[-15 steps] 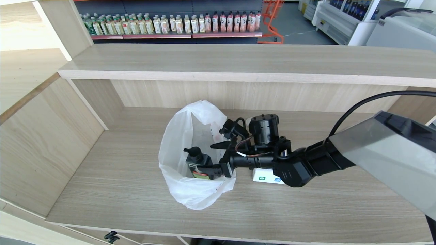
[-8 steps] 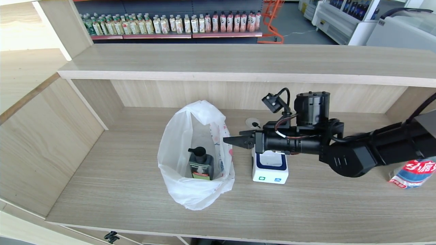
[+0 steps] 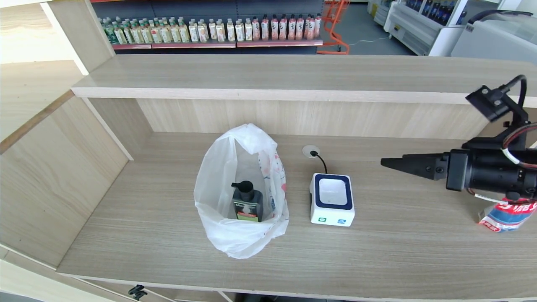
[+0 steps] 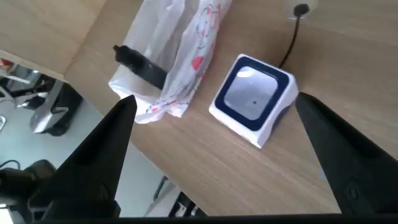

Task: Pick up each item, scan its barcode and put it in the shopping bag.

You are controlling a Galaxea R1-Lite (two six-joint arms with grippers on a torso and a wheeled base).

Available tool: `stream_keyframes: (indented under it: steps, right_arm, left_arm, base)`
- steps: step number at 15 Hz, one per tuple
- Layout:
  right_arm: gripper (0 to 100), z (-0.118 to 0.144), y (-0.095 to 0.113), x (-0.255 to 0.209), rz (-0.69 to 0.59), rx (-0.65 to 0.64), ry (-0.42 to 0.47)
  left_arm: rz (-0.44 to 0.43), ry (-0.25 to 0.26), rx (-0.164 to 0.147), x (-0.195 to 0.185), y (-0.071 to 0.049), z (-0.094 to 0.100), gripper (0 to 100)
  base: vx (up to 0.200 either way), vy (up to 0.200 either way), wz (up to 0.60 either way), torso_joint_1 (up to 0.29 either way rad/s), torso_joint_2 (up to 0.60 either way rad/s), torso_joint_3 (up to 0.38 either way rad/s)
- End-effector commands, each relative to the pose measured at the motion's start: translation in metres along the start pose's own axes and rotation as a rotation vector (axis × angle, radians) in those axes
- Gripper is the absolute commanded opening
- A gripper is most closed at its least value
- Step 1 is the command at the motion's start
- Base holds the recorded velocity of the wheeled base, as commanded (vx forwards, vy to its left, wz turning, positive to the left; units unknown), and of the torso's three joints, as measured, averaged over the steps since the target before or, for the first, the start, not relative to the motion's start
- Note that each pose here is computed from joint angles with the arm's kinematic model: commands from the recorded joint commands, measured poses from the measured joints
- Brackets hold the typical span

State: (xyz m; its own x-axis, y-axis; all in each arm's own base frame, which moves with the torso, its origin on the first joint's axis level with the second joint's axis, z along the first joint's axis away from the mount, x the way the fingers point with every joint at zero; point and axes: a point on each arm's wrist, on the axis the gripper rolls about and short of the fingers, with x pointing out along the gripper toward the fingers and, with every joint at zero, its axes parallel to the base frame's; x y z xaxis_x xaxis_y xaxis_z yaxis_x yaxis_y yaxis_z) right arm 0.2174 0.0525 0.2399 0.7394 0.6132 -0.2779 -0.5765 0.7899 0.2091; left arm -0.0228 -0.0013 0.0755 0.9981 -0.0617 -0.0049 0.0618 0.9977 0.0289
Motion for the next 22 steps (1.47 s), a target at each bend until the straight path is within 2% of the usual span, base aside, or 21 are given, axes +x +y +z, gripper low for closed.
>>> stream_keyframes:
  steps: [1, 2, 6, 8, 12, 14, 17, 19, 22]
  right_arm:
    - [100, -0.012, -0.011, -0.052, -0.292, -0.021, -0.025]
    - [100, -0.016, -0.014, -0.064, -0.343, -0.008, -0.036]
    - [100, -0.021, -0.009, -0.073, -0.362, -0.011, -0.051]
    - [100, -0.02, -0.011, -0.071, -0.362, 0.002, -0.047]
    - [100, -0.02, -0.012, -0.069, -0.36, 0.12, -0.063]
    - [100, -0.02, -0.013, -0.069, -0.363, 0.142, -0.065]
    - [100, -0.003, -0.02, -0.063, -0.404, 0.358, -0.137]
    - [100, 0.003, -0.029, -0.058, -0.472, 0.454, -0.118]
    - [100, 0.009, -0.039, -0.057, -0.526, 0.594, -0.156]
  left_arm:
    - [0.0, 0.0, 0.0, 0.0, 0.0, 0.0, 100]
    - [0.0, 0.0, 0.0, 0.0, 0.0, 0.0, 100]
    - [0.0, 0.001, -0.003, 0.0, 0.0, 0.0, 100]
    - [0.0, 0.001, -0.005, 0.0, 0.0, 0.0, 100]
    - [0.0, 0.0, -0.003, 0.0, 0.0, 0.0, 100]
    - [0.0, 0.001, -0.003, 0.0, 0.0, 0.0, 100]
    - [0.0, 0.001, -0.002, 0.0, 0.0, 0.0, 100]
    - [0.0, 0.001, -0.002, 0.0, 0.0, 0.0, 100]
    - [0.0, 0.007, -0.002, 0.001, 0.0, 0.0, 100]
  base:
    - [0.0, 0.0, 0.0, 0.0, 0.0, 0.0]
    - [0.0, 0.0, 0.0, 0.0, 0.0, 0.0]
    - [0.0, 0.0, 0.0, 0.0, 0.0, 0.0]
    - [-0.2, -0.2, 0.0, 0.007, 0.0, 0.0]
    - [-0.2, -0.2, 0.0, 0.009, 0.0, 0.001]
    - [0.0, 0.0, 0.0, 0.0, 0.0, 0.0]
    - [-0.133, -0.133, 0.0, 0.01, 0.0, 0.002]
    - [-0.2, -0.2, 0.0, 0.01, 0.01, 0.002]
    - [0.0, -0.2, 0.0, -0.006, 0.0, 0.001]
